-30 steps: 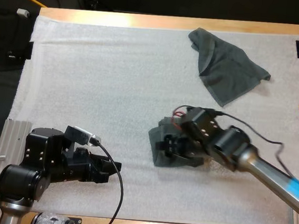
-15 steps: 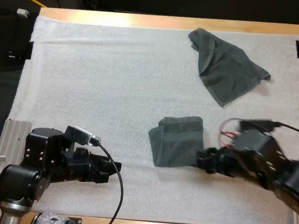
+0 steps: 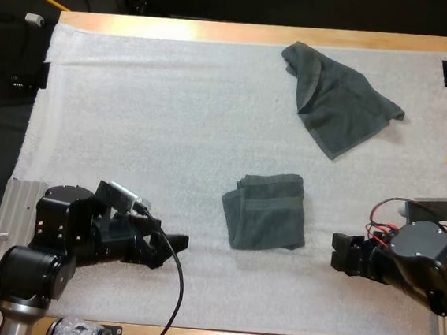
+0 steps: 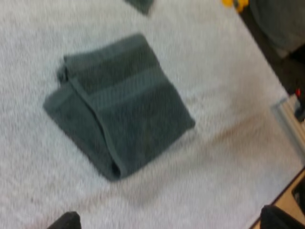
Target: Pick towel from pile, fold and stack
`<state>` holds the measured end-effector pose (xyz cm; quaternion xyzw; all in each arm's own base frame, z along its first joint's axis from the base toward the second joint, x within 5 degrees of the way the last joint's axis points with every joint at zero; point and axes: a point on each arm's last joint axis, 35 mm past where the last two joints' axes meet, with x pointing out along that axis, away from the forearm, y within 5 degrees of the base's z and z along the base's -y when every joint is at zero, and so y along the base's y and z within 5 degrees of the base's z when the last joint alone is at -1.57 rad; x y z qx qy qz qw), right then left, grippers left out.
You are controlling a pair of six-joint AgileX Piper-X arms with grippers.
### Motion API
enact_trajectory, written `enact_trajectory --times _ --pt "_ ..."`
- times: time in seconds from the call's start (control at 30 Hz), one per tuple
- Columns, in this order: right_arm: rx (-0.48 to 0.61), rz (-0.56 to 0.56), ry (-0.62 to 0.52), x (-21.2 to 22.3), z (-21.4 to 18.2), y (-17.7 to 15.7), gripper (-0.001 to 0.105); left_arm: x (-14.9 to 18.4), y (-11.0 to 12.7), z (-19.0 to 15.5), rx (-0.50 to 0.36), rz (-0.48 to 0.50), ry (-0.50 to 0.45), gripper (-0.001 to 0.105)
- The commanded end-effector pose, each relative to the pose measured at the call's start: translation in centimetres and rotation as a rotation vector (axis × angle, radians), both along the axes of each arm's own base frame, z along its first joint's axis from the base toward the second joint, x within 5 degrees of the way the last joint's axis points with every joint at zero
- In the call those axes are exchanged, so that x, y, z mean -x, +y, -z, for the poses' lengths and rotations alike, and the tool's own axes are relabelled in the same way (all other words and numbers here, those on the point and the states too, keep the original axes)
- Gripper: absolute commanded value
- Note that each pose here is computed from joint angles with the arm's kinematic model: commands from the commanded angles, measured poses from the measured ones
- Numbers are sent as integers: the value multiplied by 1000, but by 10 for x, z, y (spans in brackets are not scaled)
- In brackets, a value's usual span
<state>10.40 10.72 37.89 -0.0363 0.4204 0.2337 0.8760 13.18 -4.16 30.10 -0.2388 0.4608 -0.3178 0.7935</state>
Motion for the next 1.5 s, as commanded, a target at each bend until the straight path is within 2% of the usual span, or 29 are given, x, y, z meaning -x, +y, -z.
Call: enact_trajectory --times 0.0,0.33,0.53,0.77,1.0,1.17,1.47 --pt "11 3 -7 0 0 -1 63 -5 -1 -1 13 -14 1 71" --pt "14 3 -5 0 0 -1 63 -47 -8 28 5 -23 139 71" --pt "14 3 -5 0 0 -1 63 -71 -31 50 4 45 185 71" --pt "14 3 -5 0 0 -1 63 -101 -52 76 45 26 238 71" --pt "14 3 -5 0 0 -1 63 -115 -73 113 25 64 324 71" --pt "14 3 -5 0 0 -1 63 -126 -80 138 24 40 392 71" --pt "14 3 -5 0 0 -1 63 -149 -89 157 12 36 456 71"
